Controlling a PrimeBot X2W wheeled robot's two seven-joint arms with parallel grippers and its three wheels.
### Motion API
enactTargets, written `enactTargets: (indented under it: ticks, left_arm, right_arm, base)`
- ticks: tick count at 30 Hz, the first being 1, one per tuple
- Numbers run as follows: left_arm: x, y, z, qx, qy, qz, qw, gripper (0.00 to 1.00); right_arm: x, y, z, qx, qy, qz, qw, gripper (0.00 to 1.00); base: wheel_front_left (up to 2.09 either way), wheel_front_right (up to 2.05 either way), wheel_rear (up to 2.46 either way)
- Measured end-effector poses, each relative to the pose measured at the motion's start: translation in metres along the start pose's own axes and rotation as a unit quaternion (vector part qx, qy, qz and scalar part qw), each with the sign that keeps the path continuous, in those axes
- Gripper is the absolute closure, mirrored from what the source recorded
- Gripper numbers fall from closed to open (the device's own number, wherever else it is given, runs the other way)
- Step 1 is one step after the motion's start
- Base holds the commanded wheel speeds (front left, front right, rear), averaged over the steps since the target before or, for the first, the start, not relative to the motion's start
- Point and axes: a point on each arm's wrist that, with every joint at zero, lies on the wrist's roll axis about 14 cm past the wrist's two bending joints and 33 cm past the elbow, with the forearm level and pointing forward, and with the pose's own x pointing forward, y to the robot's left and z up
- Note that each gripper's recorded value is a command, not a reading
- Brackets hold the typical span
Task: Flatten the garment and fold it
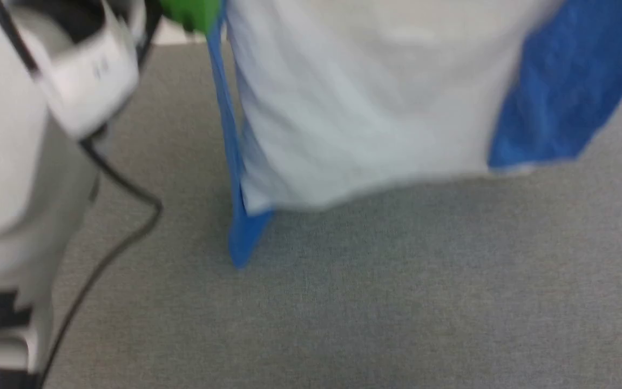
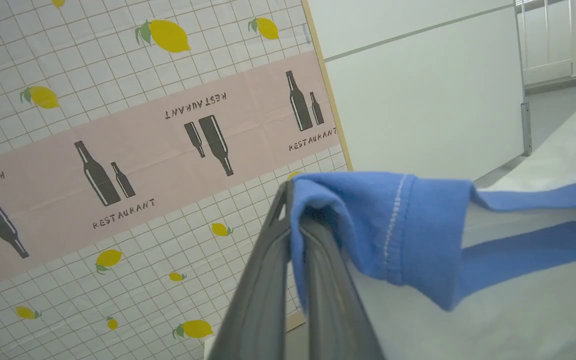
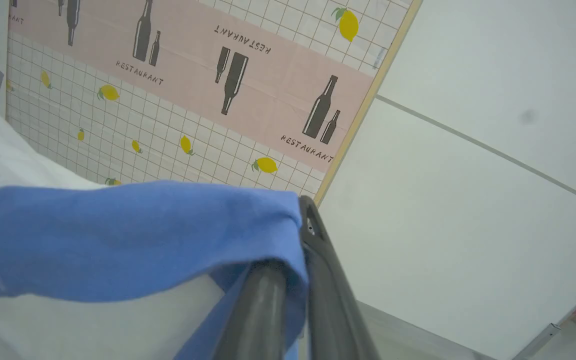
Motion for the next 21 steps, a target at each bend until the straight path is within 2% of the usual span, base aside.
enactTargets:
  ticks: [7,14,17,21]
  left_arm:
    - [0.064,0.043,-0.027,0.064,0.002,0.056,0.996,1.0]
    - [0.108,0.065,-0.065,0.079,-0.031,0.103,0.991,1.0]
    - [0.12,0.065,-0.093,0.088,-0.043,0.111,0.989,1.0]
    - [0.126,0.057,-0.14,0.097,-0.044,0.098,0.989,1.0]
  right_arm:
    - [0.075,-0.012,-0.023,-0.047,0.012,-0.016,0.999,1.0]
    - [0.136,-0.011,-0.066,-0.104,0.027,-0.028,0.994,1.0]
    - [0.156,-0.001,-0.102,-0.123,0.043,-0.019,0.991,1.0]
    - [0.169,0.016,-0.16,-0.122,0.08,-0.001,0.989,1.0]
  base:
    - [0.0,0.0,0.0]
    - [0.0,0.0,0.0]
    - [0.0,0.0,0.0]
    - [0.0,0.0,0.0]
